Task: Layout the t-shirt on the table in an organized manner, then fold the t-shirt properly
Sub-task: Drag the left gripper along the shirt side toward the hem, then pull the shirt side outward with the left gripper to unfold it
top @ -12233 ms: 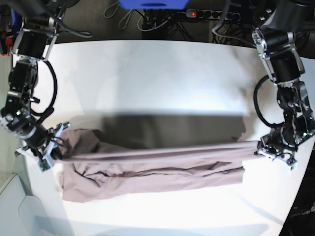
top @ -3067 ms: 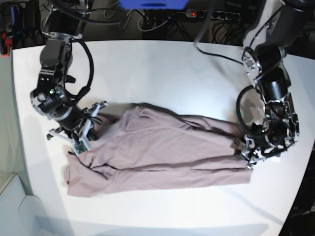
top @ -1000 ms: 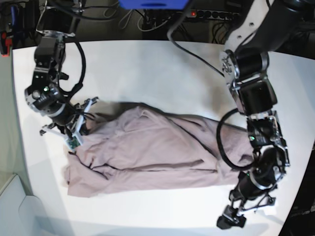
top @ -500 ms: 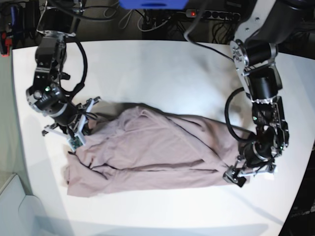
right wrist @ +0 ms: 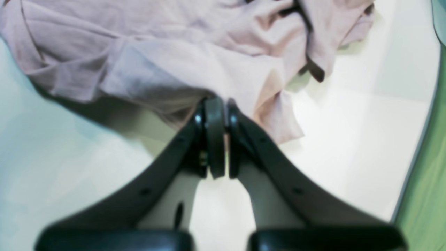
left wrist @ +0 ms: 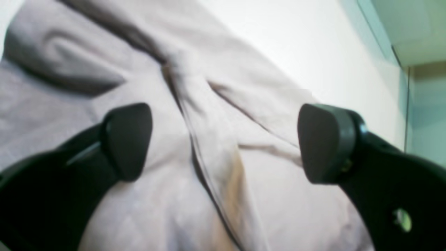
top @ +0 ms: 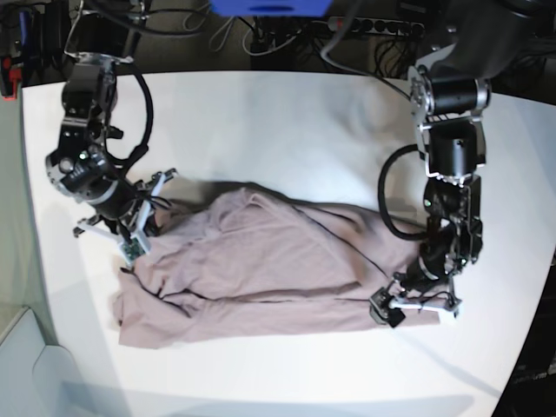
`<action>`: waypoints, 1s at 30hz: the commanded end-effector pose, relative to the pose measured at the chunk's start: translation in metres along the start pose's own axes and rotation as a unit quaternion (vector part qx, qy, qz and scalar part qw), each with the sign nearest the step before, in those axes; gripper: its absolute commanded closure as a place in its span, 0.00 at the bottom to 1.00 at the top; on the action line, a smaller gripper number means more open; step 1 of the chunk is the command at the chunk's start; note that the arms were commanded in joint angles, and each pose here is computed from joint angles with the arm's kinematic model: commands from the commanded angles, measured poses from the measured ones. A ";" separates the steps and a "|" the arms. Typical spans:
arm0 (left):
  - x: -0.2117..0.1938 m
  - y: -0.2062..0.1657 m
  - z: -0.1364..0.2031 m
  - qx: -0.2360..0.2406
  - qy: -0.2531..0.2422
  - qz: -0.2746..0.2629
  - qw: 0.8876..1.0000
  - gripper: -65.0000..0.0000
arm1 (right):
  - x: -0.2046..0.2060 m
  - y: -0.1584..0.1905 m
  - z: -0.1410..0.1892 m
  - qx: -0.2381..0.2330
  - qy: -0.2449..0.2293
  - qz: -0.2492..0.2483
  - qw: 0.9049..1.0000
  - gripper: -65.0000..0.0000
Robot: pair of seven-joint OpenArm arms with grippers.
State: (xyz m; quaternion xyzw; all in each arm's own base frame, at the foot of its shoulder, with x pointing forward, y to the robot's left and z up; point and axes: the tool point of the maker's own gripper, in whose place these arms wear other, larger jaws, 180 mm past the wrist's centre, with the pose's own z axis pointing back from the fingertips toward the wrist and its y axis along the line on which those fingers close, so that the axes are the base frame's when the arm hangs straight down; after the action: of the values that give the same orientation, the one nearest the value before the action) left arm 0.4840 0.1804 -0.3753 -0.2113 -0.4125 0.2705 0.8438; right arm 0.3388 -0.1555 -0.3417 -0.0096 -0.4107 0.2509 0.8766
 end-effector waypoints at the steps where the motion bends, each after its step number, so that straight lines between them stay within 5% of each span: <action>1: 0.023 -0.017 0.000 -0.020 -0.027 -0.005 0.999 0.00 | 0.014 -0.007 0.003 -0.008 -0.024 0.002 1.000 1.00; 7: 0.027 -0.022 -0.008 -0.018 -0.021 -0.003 1.000 0.01 | 0.014 -0.008 0.003 -0.009 -0.024 0.003 1.000 1.00; 11: 0.033 -0.025 -0.008 -0.020 -0.027 0.000 0.999 0.35 | 0.014 -0.008 0.003 -0.009 -0.024 0.003 1.000 1.00; 30: 0.050 -0.026 -0.008 -0.016 -0.070 0.006 0.997 0.33 | 0.014 -0.008 0.004 -0.010 -0.023 0.003 1.000 1.00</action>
State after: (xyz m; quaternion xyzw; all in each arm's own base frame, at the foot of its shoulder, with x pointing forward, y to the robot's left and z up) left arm 0.5066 0.1872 -0.3638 -0.2021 -0.4424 0.2862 0.8256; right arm 0.3382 -0.1558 -0.3422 -0.0097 -0.4099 0.2510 0.8769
